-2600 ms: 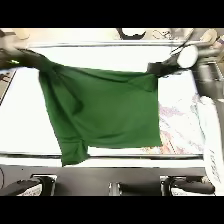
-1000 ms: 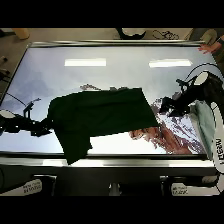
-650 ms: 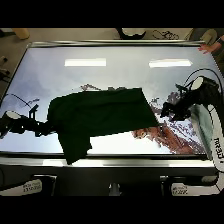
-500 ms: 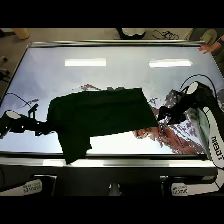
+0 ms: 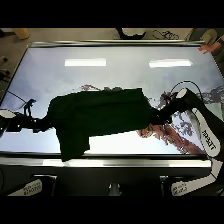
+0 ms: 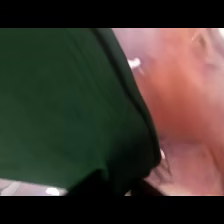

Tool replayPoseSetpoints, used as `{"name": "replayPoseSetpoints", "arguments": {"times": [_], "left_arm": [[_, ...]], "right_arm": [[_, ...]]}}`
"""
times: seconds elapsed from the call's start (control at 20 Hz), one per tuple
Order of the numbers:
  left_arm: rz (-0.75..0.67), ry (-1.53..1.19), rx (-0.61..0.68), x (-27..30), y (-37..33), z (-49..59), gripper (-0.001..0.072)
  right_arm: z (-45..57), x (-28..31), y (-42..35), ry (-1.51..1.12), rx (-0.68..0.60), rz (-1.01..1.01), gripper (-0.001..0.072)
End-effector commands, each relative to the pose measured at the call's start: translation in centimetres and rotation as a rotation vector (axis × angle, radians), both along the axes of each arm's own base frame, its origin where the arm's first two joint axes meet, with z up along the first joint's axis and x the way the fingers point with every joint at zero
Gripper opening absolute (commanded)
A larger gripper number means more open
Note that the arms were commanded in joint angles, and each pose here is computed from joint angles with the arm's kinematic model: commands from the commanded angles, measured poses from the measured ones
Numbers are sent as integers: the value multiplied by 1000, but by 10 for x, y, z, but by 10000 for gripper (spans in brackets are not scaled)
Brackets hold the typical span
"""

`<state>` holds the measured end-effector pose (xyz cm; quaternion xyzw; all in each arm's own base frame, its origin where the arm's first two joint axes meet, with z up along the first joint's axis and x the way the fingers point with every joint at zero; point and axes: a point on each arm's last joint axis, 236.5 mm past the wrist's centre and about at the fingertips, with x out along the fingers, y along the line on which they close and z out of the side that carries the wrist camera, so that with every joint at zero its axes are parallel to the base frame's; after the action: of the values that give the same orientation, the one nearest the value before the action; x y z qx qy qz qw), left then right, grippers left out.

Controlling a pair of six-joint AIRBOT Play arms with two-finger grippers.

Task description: Fold the shirts.

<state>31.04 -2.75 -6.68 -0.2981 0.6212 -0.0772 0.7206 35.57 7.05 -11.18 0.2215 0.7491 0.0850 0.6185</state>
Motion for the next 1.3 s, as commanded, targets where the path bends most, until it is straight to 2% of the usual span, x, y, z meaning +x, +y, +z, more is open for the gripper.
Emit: {"name": "replayPoseSetpoints", "arguments": {"times": [0.0, 0.15, 0.3, 0.35, 0.45, 0.6, 0.75, 0.85, 1.1, 1.25], "left_arm": [[-6, -40, -17, 10, -2, 17, 34], [-28, -279, 58, 55, 10, 105, 32], [-21, -781, 203, 81, 15, 314, 33], [-9, -991, 251, 65, 7, 404, 33], [26, -1389, 338, -5, -16, 555, 33], [80, -1730, 364, -124, -48, 664, 33], [113, -1785, 360, -171, -58, 675, 32], [106, -1682, 442, -159, -47, 652, 32], [40, -1401, 436, -109, -34, 587, 33], [-24, -1117, 390, -54, -19, 513, 32]], "right_arm": [[1, 11, 6, -39, -23, 5, 23], [74, 42, 2, -263, -36, 73, 22], [266, 84, -4, -811, -106, 74, 22], [345, 80, -10, -1026, -152, 49, 22], [502, 29, -27, -1456, -269, -34, 22], [628, -90, -50, -1839, -387, -193, 22], [643, -150, -62, -1885, -430, -274, 22], [637, -155, -63, -1859, -441, -266, 22], [567, -108, -67, -1565, -460, -186, 23], [475, -58, -74, -1197, -475, -96, 23]]}}
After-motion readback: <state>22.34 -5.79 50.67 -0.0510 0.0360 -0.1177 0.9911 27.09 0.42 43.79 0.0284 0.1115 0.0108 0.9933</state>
